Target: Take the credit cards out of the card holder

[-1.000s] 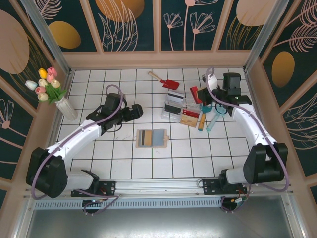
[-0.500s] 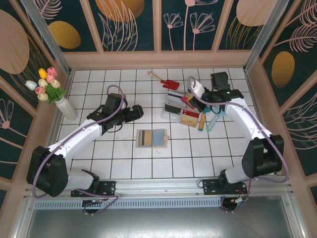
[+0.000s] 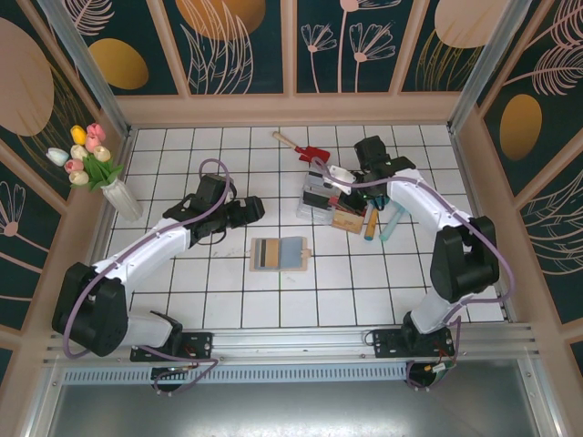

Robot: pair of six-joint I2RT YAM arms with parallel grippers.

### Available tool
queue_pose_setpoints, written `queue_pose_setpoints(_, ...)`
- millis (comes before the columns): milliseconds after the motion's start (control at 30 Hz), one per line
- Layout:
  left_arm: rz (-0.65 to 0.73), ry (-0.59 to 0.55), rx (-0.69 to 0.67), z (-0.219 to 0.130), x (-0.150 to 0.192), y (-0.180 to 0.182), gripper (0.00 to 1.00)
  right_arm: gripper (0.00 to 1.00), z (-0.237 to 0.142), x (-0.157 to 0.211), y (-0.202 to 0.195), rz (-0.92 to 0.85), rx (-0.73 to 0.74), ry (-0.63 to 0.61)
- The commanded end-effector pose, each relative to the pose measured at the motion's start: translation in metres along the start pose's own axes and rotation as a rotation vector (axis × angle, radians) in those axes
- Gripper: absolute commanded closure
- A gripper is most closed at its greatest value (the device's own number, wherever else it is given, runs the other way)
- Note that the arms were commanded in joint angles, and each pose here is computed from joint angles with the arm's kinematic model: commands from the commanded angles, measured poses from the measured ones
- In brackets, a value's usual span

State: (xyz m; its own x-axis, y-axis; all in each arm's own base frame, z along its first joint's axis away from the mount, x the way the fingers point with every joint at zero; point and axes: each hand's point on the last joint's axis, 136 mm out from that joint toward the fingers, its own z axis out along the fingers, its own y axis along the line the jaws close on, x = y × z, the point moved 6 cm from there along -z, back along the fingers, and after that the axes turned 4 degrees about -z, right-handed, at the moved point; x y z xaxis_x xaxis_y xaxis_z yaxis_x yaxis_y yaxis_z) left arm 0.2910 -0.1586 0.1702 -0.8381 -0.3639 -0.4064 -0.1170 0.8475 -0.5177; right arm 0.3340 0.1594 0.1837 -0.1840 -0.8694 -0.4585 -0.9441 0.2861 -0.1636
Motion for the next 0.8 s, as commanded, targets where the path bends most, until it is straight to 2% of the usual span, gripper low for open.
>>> queue_pose_setpoints(0, -0.014, 0.007, 0.014, 0.003, 0.000, 0.000, 0.01, 1.00, -0.003, 0.004, -0.004, -0.041, 0.017, 0.079)
queue_pose_setpoints(133, -0.014, 0.010, 0.014, 0.003, 0.001, 0.001, 0.02, 1.00, 0.000, 0.007, -0.009, -0.050, 0.048, 0.122)
queue_pose_setpoints(767, -0.028, 0.018, 0.019, 0.002, 0.006, 0.004, 0.02, 1.00, 0.011, 0.009, -0.015, -0.106, 0.120, 0.176)
